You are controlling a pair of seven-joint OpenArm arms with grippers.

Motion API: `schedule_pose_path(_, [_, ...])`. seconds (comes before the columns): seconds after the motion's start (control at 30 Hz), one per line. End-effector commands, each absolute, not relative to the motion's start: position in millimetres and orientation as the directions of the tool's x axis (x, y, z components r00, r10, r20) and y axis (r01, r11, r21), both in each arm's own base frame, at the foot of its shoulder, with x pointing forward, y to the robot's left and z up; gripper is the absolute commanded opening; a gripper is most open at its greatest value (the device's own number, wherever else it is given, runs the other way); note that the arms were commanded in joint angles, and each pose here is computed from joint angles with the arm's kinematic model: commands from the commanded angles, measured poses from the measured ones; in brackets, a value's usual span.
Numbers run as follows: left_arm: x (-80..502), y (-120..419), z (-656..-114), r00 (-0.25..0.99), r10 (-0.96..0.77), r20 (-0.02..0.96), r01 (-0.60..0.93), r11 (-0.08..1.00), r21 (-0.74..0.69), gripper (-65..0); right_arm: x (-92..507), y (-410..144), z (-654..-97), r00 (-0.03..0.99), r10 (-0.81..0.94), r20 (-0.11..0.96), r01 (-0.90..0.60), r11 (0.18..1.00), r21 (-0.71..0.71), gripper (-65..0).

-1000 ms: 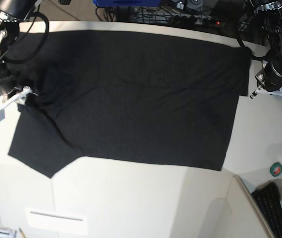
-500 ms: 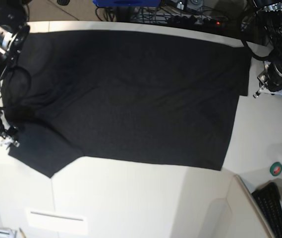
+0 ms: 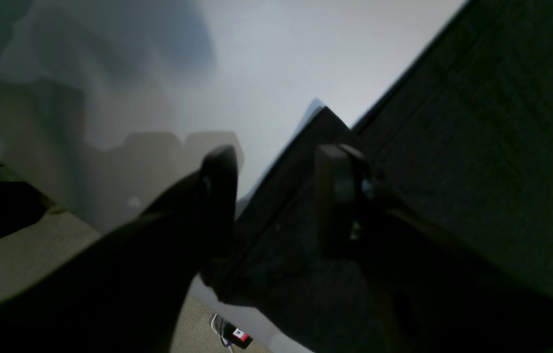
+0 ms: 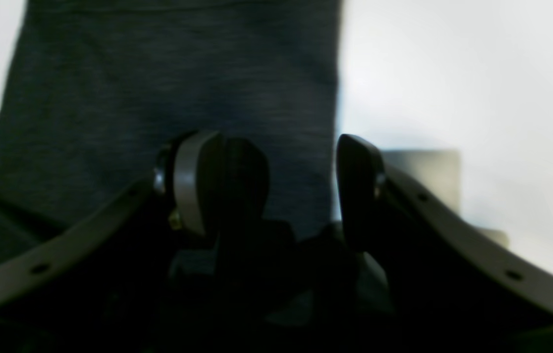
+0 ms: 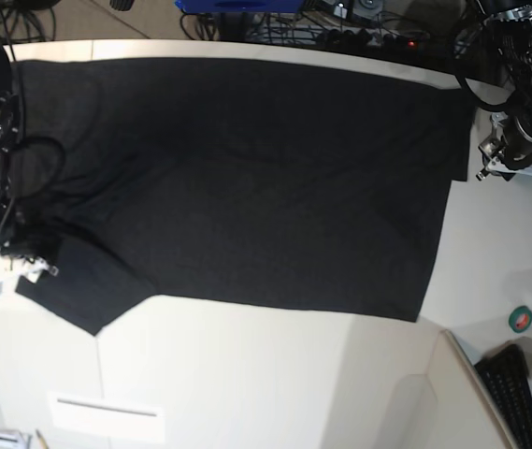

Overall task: Layout the t-shirt on the table in an organized manner, then fold the t-shirt properly
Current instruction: 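Move the right gripper to the hem corner and grasp it, then move the left gripper to the other hem corner and grasp it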

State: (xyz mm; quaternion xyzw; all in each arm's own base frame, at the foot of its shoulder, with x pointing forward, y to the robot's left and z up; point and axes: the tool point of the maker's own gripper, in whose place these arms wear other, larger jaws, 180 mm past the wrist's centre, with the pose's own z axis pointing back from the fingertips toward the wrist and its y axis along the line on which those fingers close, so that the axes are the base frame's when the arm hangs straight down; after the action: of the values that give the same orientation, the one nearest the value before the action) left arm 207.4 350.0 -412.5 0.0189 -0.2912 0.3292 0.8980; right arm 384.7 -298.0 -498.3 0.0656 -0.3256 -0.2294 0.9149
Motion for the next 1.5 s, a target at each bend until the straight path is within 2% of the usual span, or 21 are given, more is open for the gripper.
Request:
schedule_pose_path(0.0, [215, 356, -401, 0.6, 0.558, 0.573, -0.589, 0.793, -0.156, -39.5, 396, -301, -488, 0.668, -0.461, 0.583, 0.37, 0.887, 0.277, -30.9])
schedule_pose_path(0.13, [209, 370, -396, 0.568, 0.578, 0.586, -0.621, 0.768, -0.155, -39.5, 390, -305, -493, 0.669, -0.473, 0.573, 0.402, 0.879, 0.256, -32.7])
schedule_pose_path(0.3, [203, 386, -389, 0.53, 0.597, 0.603, -0.656, 0.739, -0.155, -39.5, 381, -312, -499, 0.669, -0.479, 0.569, 0.433, 0.873, 0.225, -50.3])
schedule_pose_path(0.43, [204, 384, -389, 0.536, 0.593, 0.601, -0.651, 0.744, -0.154, -39.5, 392, -319, -484, 0.641, -0.456, 0.617, 0.418, 0.882, 0.218, -64.2])
schedule_pose_path(0.6, [216, 383, -383, 0.52, 0.59, 0.617, -0.642, 0.747, -0.173, -39.2, 407, -315, -455, 0.619, -0.405, 0.673, 0.365, 0.907, 0.21, -65.0])
schedule_pose_path(0.7, [243, 381, -376, 0.546, 0.544, 0.637, -0.584, 0.793, -0.177, -39.0, 410, -312, -431, 0.61, -0.352, 0.71, 0.319, 0.929, 0.186, -65.0])
schedule_pose_path(0.83, [274, 372, -406, 0.637, 0.528, 0.561, -0.533, 0.828, -0.174, -39.0, 418, -298, -398, 0.563, -0.296, 0.772, 0.261, 0.95, 0.174, -65.0])
schedule_pose_path(0.9, [289, 372, -419, 0.653, 0.547, 0.524, -0.54, 0.821, -0.185, -39.0, 418, -294, -388, 0.565, -0.282, 0.775, 0.246, 0.955, 0.167, -65.0])
schedule_pose_path(1.03, [324, 372, -429, 0.63, 0.542, 0.555, -0.536, 0.822, -0.194, -39.0, 419, -292, -375, 0.569, -0.265, 0.779, 0.231, 0.96, 0.158, -65.0])
schedule_pose_path(1.17, [353, 358, -435, 0.66, 0.486, 0.572, -0.484, 0.858, -0.17, -39.0, 414, -292, -365, 0.552, -0.237, 0.799, 0.217, 0.967, 0.136, -65.0])
schedule_pose_path(1.47, [386, 347, -450, 0.682, 0.446, 0.58, -0.461, 0.878, -0.133, -39.0, 411, -290, -361, 0.552, -0.221, 0.804, 0.205, 0.971, 0.126, -65.0])
